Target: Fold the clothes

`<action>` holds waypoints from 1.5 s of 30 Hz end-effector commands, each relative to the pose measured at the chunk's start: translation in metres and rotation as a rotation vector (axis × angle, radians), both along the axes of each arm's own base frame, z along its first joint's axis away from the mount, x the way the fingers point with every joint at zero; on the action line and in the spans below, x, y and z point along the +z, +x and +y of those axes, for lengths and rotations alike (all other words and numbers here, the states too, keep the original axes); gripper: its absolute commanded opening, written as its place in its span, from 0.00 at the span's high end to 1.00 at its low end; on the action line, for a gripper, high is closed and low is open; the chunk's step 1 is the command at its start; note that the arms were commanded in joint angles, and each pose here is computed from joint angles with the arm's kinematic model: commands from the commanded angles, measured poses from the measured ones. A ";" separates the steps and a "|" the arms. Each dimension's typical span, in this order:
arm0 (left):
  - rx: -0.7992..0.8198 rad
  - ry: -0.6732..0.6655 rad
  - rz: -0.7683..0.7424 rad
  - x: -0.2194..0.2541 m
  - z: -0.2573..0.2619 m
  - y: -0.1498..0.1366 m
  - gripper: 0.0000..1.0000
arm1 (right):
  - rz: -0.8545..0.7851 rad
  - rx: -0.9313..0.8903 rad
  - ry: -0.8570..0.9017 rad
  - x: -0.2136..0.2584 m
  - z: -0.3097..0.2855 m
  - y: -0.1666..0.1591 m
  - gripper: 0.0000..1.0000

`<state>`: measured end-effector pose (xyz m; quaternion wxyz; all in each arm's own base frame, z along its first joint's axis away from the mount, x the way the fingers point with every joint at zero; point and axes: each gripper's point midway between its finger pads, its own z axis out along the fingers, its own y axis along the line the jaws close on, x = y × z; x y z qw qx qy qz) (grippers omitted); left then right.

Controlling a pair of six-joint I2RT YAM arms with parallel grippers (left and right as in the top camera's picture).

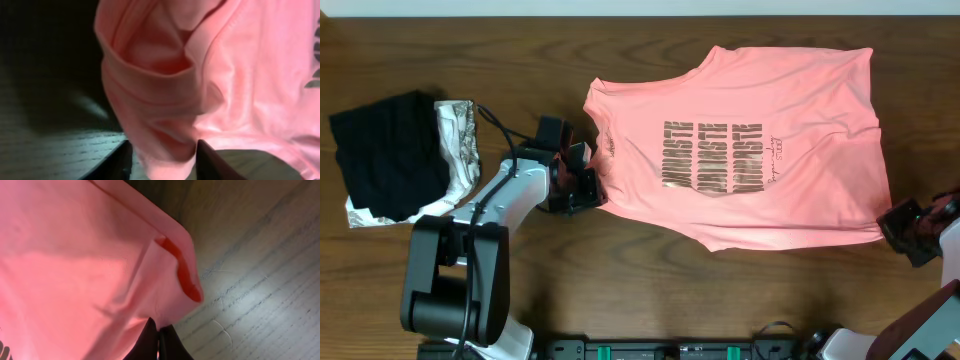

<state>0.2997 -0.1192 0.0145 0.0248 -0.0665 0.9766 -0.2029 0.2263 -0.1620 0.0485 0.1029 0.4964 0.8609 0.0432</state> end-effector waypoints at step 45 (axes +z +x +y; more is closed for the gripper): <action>0.138 0.069 -0.025 0.060 0.053 -0.022 0.94 | -0.031 0.039 0.022 0.033 0.027 -0.018 0.99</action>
